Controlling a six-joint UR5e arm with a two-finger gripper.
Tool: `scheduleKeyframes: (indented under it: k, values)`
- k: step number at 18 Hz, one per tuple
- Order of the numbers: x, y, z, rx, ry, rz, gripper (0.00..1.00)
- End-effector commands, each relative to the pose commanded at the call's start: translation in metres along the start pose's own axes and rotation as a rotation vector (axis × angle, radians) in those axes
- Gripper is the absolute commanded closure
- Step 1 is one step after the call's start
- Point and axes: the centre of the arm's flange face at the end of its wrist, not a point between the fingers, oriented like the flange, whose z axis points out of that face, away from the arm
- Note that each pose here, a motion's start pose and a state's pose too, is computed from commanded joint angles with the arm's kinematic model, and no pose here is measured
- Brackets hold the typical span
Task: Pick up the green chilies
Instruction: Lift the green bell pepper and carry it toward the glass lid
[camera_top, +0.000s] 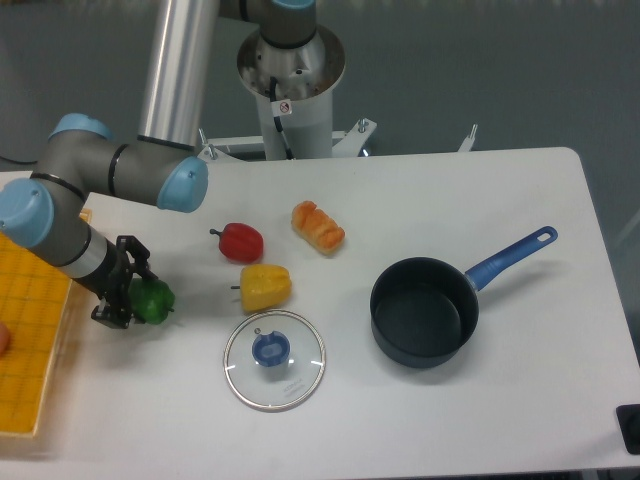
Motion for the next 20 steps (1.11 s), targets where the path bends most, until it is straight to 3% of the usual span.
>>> scheduleKeyframes:
  k: [7,15,20]
  values:
    - [-0.014,0.033,-0.028,0.022,-0.010,-0.047,0.38]
    - [-0.045,0.123,-0.047,0.130,-0.049,-0.189,0.38]
    - [-0.046,0.159,-0.050,0.169,-0.058,-0.239,0.38]
